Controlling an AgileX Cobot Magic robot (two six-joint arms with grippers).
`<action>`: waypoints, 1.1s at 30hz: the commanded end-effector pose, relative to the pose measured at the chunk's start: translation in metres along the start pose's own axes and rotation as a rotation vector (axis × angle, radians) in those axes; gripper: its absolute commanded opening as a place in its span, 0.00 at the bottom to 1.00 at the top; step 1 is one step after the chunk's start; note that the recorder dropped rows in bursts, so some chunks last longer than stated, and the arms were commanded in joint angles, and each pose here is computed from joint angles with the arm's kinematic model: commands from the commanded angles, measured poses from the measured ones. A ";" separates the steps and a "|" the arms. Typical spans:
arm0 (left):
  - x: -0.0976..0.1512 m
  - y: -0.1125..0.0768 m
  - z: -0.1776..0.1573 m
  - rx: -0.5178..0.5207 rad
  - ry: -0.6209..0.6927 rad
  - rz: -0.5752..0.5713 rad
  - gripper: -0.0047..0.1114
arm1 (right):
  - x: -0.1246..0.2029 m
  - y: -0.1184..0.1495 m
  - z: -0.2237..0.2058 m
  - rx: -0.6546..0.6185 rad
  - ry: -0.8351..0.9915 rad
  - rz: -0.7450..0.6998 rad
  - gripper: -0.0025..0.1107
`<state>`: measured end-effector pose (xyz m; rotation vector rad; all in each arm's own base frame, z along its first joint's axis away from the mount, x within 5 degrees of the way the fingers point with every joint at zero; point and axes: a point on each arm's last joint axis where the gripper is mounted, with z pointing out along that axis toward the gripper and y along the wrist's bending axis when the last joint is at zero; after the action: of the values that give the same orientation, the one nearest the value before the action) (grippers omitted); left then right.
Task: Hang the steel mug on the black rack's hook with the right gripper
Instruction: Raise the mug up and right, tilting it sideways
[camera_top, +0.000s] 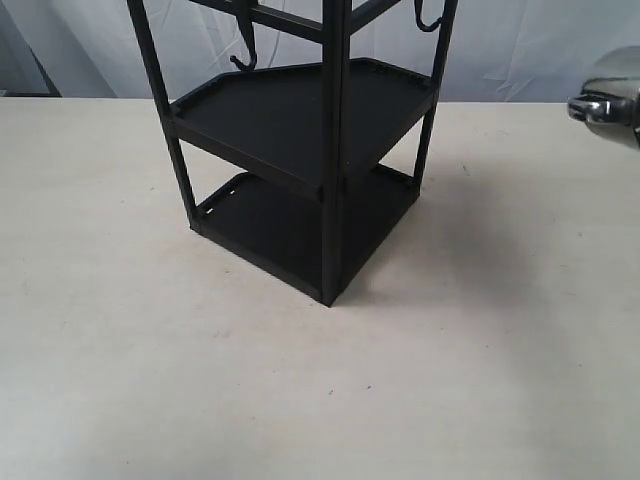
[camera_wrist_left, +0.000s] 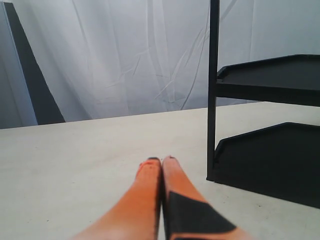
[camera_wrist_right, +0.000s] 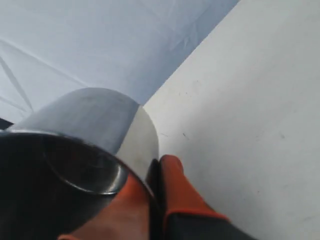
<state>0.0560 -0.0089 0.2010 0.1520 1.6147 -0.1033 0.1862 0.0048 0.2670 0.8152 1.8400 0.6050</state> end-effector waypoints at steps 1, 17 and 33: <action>-0.001 0.000 0.000 0.004 -0.010 0.000 0.05 | 0.019 -0.010 -0.017 -0.057 -0.164 0.008 0.01; -0.001 0.000 0.000 0.004 -0.010 0.000 0.05 | 0.039 0.032 -0.021 -0.381 -0.290 -0.560 0.01; -0.001 0.000 0.000 0.004 -0.010 0.000 0.05 | 0.053 0.052 0.004 -0.621 -0.493 -0.357 0.01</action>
<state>0.0560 -0.0089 0.2010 0.1520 1.6147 -0.1033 0.1855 0.0765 0.2745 0.1369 1.2703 0.6118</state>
